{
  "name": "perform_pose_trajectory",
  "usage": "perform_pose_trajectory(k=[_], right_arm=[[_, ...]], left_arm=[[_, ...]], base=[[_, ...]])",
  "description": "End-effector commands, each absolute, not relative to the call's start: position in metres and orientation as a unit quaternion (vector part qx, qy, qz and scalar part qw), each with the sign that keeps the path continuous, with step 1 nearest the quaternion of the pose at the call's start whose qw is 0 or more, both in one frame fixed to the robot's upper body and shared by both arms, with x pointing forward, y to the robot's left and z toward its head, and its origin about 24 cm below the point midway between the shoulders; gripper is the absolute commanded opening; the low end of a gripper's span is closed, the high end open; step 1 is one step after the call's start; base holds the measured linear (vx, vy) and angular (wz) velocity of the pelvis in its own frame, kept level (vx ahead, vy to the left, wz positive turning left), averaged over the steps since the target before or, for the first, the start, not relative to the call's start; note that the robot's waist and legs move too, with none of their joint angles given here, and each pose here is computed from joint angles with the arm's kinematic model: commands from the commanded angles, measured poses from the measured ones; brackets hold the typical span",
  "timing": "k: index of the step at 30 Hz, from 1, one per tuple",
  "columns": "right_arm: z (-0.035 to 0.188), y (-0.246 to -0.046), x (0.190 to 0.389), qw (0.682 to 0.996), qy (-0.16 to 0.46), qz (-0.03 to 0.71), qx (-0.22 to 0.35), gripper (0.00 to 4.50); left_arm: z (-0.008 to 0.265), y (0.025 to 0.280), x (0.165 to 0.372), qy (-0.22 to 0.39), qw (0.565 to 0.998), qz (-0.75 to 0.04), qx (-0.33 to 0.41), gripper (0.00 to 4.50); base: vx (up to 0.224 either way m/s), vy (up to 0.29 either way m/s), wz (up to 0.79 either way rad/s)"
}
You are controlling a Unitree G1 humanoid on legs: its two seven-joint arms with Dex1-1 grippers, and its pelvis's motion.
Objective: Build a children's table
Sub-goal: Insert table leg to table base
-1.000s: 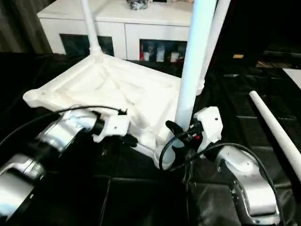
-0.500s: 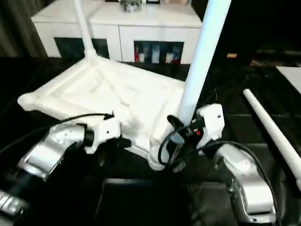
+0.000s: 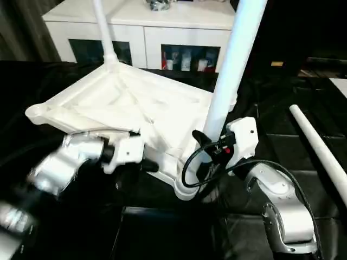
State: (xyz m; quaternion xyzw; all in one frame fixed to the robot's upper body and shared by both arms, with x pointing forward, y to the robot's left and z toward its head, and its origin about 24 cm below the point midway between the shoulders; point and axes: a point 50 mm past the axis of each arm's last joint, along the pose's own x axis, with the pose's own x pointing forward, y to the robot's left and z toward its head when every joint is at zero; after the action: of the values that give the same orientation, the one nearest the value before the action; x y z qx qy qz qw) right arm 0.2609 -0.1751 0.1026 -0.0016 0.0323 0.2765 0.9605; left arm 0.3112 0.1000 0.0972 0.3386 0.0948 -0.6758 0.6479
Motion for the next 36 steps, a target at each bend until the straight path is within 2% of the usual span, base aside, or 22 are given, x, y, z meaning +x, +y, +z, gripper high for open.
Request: perform_pose_trajectory(k=[1, 3, 7, 10, 15, 25, 26, 28, 29, 33, 36], right_arm=[[0.110, -0.176, 0.258, 0.959, 0.015, 0.283, -0.007, 1.88], [0.111, -0.175, 0.256, 0.958, 0.014, 0.285, -0.007, 1.88], [0.110, -0.176, 0.255, 0.958, 0.015, 0.287, -0.008, 1.88], [0.109, -0.176, 0.253, 0.958, 0.017, 0.286, -0.008, 1.88], [0.109, -0.177, 0.252, 0.958, 0.018, 0.284, -0.011, 1.88], [0.107, -0.173, 0.251, 0.954, 0.021, 0.298, -0.011, 1.88], [0.107, -0.172, 0.251, 0.954, 0.022, 0.300, -0.012, 1.88], [0.107, -0.173, 0.250, 0.954, 0.022, 0.300, -0.012, 1.88], [0.107, -0.173, 0.249, 0.953, 0.023, 0.301, -0.013, 1.88], [0.105, -0.172, 0.246, 0.950, 0.030, 0.310, -0.013, 1.88], [0.103, -0.171, 0.244, 0.947, 0.036, 0.319, -0.012, 1.88]], left_arm=[[0.098, 0.100, 0.312, 0.098, 0.619, -0.699, 0.344, 0.69], [0.102, 0.101, 0.318, 0.110, 0.595, -0.715, 0.350, 0.86], [0.103, 0.102, 0.321, 0.124, 0.577, -0.723, 0.359, 1.32], [0.100, 0.101, 0.323, 0.127, 0.563, -0.730, 0.366, 1.48], [0.090, 0.096, 0.327, 0.125, 0.559, -0.722, 0.388, 1.99], [0.073, 0.088, 0.330, 0.133, 0.549, -0.719, 0.405, 1.99], [0.072, 0.087, 0.331, 0.133, 0.549, -0.719, 0.406, 1.83], [0.072, 0.087, 0.331, 0.136, 0.547, -0.720, 0.404, 1.83], [0.072, 0.087, 0.332, 0.139, 0.545, -0.721, 0.404, 1.54], [0.071, 0.088, 0.335, 0.142, 0.545, -0.714, 0.417, 1.36], [0.071, 0.090, 0.338, 0.147, 0.551, -0.704, 0.423, 1.01]], base=[[0.000, 0.000, 0.00], [0.000, 0.000, 0.00], [0.000, 0.000, 0.00], [0.000, 0.000, 0.00], [0.000, 0.000, 0.00], [0.000, 0.000, 0.00], [0.000, 0.000, 0.00], [0.000, 0.000, 0.00], [0.000, 0.000, 0.00], [0.000, 0.000, 0.00], [0.000, 0.000, 0.00]])
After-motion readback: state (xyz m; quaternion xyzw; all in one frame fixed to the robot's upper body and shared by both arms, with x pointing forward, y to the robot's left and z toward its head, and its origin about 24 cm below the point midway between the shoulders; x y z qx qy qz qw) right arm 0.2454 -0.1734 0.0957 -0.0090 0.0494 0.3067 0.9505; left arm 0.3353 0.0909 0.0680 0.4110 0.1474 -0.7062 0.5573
